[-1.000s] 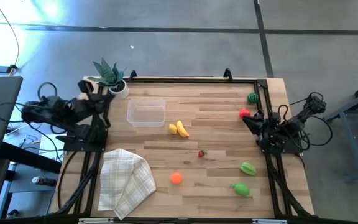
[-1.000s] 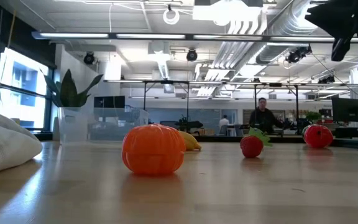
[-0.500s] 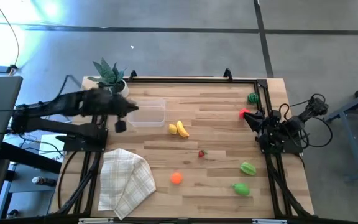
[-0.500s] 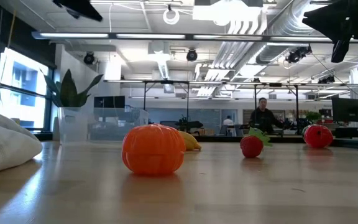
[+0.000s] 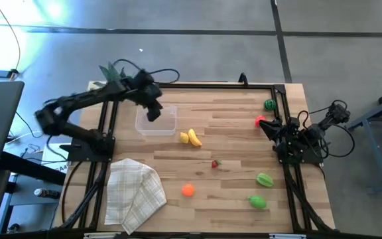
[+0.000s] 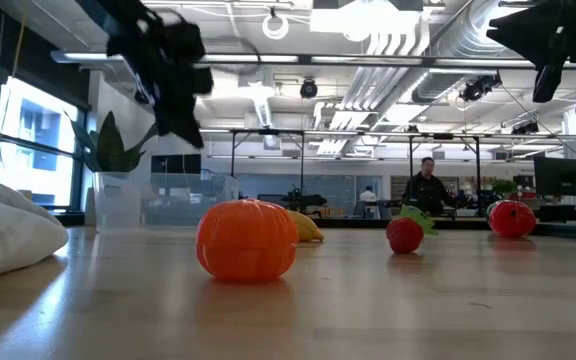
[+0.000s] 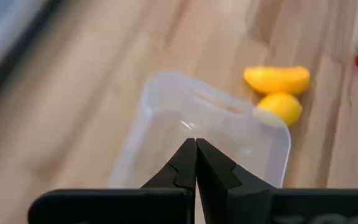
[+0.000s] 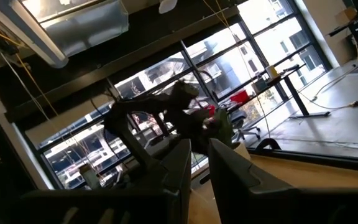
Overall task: Pick and placing Produce into tupperware
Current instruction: Move the transparent bin to the top center of the table
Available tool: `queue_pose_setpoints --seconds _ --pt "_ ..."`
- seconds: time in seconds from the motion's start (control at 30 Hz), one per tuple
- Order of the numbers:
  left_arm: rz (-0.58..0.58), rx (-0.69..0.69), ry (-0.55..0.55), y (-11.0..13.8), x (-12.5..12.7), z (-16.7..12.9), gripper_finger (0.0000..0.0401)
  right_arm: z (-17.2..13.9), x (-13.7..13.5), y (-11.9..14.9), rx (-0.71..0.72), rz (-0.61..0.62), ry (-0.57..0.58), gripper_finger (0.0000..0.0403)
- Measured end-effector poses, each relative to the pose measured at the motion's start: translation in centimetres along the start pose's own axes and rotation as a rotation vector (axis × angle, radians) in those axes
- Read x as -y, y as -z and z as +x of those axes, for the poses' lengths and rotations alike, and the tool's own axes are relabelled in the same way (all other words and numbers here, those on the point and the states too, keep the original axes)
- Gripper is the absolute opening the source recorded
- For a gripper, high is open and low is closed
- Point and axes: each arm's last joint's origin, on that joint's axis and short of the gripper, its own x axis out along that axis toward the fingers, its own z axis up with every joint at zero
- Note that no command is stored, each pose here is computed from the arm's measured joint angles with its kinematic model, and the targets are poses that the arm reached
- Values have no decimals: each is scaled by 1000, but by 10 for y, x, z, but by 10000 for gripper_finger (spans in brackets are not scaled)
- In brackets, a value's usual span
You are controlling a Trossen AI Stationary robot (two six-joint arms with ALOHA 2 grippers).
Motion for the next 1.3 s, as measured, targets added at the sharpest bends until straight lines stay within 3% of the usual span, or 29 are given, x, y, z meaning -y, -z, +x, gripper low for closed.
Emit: queue_pose_setpoints --seconds 0.13,0.3,0.47,0.77,0.97,1.3 --pt "-5 -83 120 0 0 41 1 0 0 1 -6 23 0 45" --pt "9 -136 127 1 8 73 1 0 0 2 -11 17 5 45" --pt "44 -159 61 2 13 85 1 0 1 2 -11 12 14 45" --pt "81 -29 52 -13 15 92 1 0 1 3 -17 -14 24 45" --pt "85 -57 105 -23 16 107 1 0 1 3 -19 -16 25 45" --pt "154 -48 181 -66 31 140 1 0 1 6 -36 -15 26 45"
